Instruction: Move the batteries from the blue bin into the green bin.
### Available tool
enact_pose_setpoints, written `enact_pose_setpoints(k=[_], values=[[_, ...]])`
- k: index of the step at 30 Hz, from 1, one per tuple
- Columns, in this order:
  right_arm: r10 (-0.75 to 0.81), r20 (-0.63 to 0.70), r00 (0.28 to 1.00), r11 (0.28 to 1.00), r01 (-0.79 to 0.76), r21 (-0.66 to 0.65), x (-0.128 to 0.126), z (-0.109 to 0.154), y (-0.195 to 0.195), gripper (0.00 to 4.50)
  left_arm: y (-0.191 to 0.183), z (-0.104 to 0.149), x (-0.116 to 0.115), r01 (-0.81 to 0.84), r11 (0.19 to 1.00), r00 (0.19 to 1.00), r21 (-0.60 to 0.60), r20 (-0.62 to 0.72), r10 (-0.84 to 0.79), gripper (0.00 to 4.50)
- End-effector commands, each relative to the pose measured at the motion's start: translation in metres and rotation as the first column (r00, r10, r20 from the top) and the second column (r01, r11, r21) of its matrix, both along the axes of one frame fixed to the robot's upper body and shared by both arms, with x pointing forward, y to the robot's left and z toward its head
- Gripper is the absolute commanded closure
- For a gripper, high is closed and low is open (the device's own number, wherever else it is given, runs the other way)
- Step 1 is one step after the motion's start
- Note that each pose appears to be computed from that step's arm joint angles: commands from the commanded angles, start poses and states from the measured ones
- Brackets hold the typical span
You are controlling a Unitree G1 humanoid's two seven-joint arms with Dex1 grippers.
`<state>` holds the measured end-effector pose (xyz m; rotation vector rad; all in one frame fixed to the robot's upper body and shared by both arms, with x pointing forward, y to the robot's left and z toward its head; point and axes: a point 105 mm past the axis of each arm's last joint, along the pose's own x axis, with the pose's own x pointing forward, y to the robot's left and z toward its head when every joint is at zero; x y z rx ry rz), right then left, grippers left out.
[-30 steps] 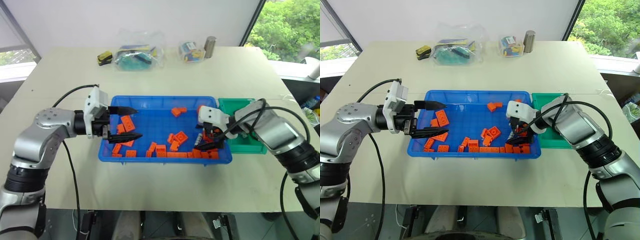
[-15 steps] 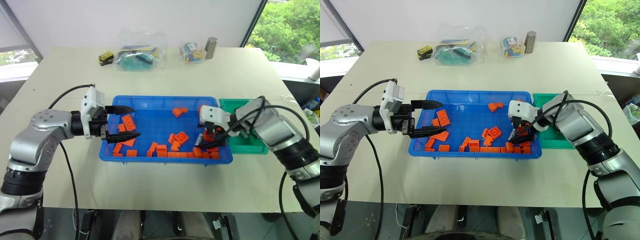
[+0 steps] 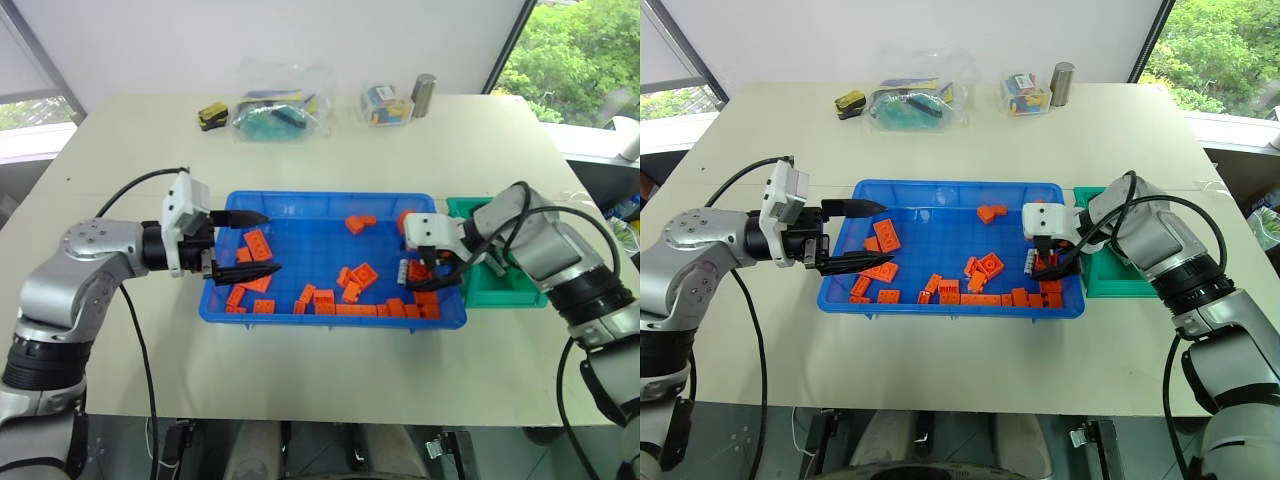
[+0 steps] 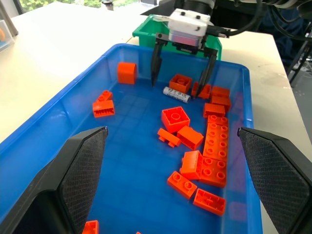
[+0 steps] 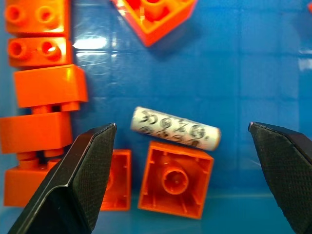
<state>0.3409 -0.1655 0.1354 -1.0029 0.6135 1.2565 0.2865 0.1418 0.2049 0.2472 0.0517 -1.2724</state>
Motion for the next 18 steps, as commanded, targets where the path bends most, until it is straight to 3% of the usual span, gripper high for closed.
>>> enact_pose_setpoints(k=[1,10,13,17,18], values=[[0.025,0.016,1.0,1.0,-0.024,-0.007,0.0,0.001,0.006,0.02,0.002,0.015,-0.002,0.004,1.0,0.999,-0.01,0.052,-0.004,0.0],[0.024,0.014,1.0,1.0,-0.024,-0.02,0.004,-0.013,0.013,0.02,0.001,0.015,-0.002,-0.001,1.0,0.998,-0.013,0.06,0.002,0.0],[0.032,0.013,0.999,0.999,-0.032,-0.016,0.003,-0.013,0.015,0.82,0.001,0.016,-0.001,-0.004,1.0,0.998,-0.014,0.063,0.005,0.0],[0.05,0.018,0.999,0.999,-0.05,-0.005,0.001,-0.01,0.022,2.73,0.001,0.015,-0.001,-0.003,1.0,0.998,-0.015,0.063,0.004,0.0],[0.057,0.02,0.998,0.998,-0.057,-0.002,0.0,-0.009,0.025,2.73,0.001,0.015,-0.001,-0.002,1.0,0.998,-0.015,0.064,0.003,0.0]])
